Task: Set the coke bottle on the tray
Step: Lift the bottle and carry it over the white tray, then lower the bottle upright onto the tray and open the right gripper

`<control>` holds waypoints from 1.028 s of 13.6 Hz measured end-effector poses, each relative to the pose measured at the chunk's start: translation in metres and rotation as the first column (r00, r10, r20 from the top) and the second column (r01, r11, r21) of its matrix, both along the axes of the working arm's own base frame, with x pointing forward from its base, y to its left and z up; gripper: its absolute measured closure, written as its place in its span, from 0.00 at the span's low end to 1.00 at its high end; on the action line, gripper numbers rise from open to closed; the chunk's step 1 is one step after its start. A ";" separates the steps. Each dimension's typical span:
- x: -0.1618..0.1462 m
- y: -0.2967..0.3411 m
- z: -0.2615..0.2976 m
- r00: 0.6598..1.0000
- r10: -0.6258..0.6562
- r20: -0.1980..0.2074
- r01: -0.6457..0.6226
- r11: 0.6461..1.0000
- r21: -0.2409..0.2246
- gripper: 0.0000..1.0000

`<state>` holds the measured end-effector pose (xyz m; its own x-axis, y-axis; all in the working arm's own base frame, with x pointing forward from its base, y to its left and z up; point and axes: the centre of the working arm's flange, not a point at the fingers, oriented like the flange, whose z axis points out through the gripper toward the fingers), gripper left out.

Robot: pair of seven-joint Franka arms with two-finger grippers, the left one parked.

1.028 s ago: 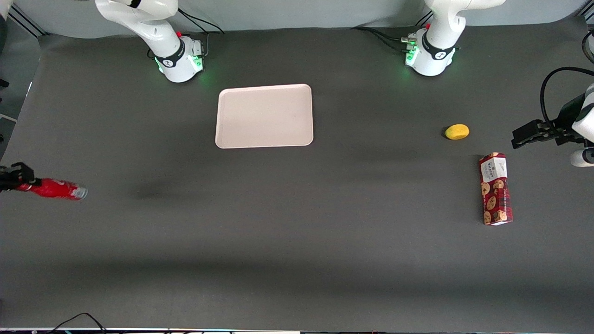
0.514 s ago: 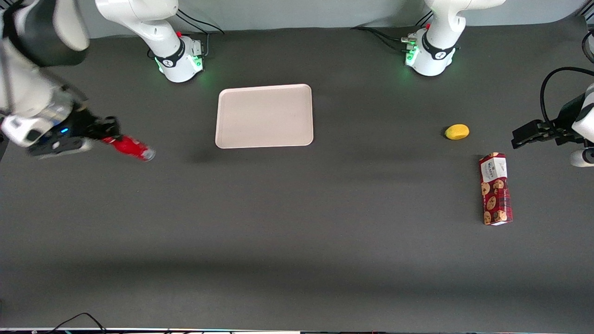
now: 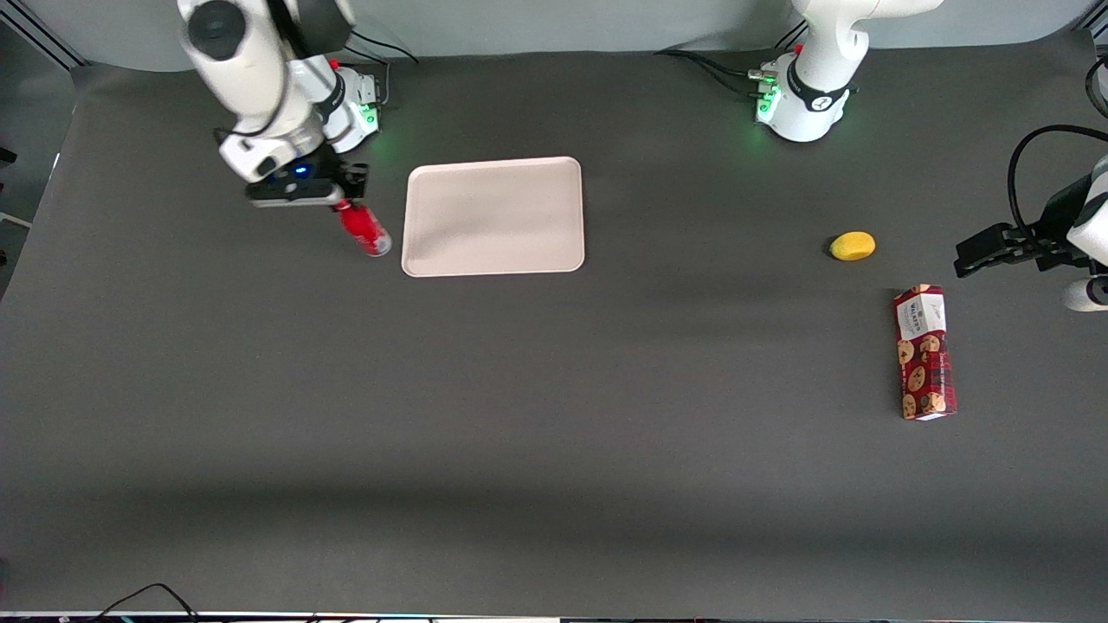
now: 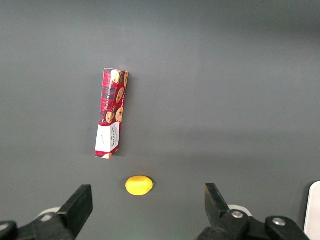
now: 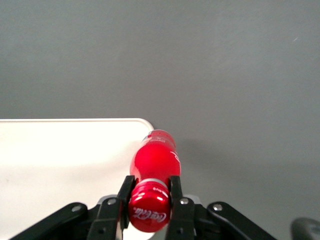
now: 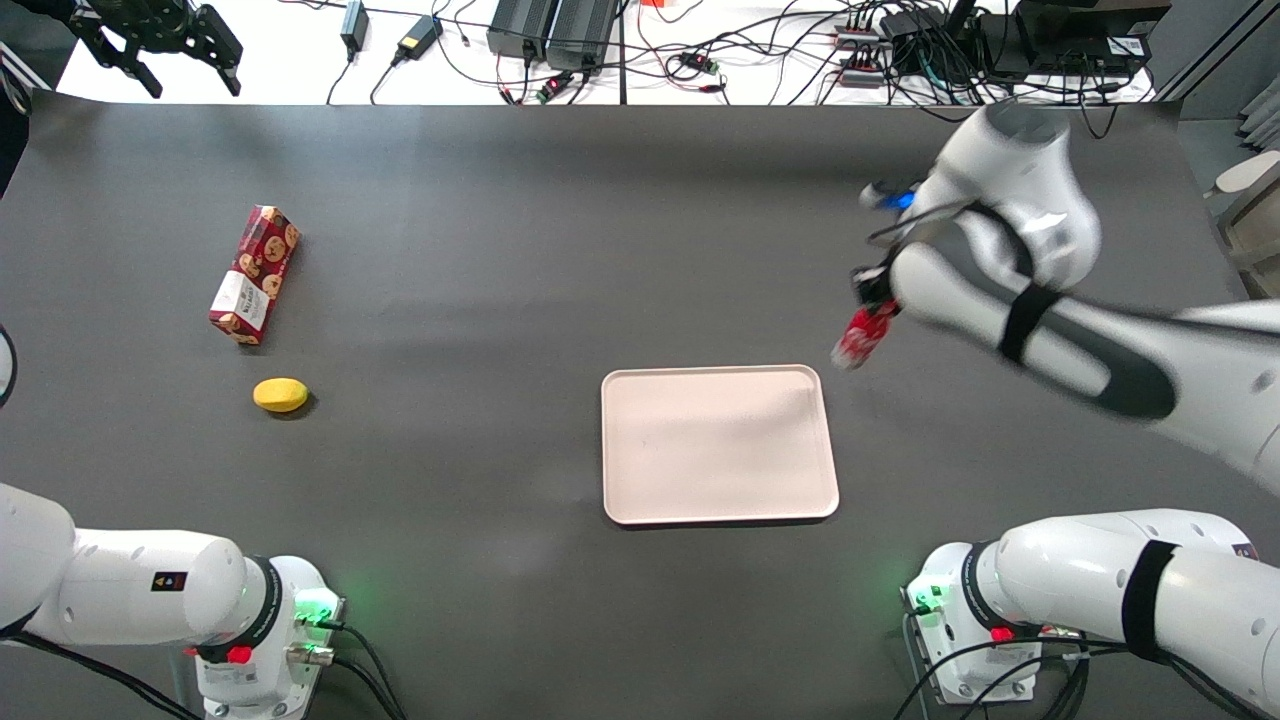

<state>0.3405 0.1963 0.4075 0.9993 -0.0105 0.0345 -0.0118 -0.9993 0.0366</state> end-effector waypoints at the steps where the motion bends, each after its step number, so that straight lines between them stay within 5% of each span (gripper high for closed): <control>1: -0.011 0.018 -0.009 1.000 -0.007 0.012 0.007 1.000 -0.001 0.67; 5: -0.040 0.045 -0.046 1.000 -0.023 0.020 0.022 0.998 0.051 0.67; 12: -0.048 0.035 -0.085 0.999 -0.052 -0.010 0.053 0.998 0.041 0.67; 14: -0.046 0.034 -0.092 0.998 -0.055 -0.018 0.056 0.997 0.047 0.52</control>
<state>0.2946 0.2303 0.3155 0.9976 -0.0674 0.0155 -0.0673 -0.9977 -0.0105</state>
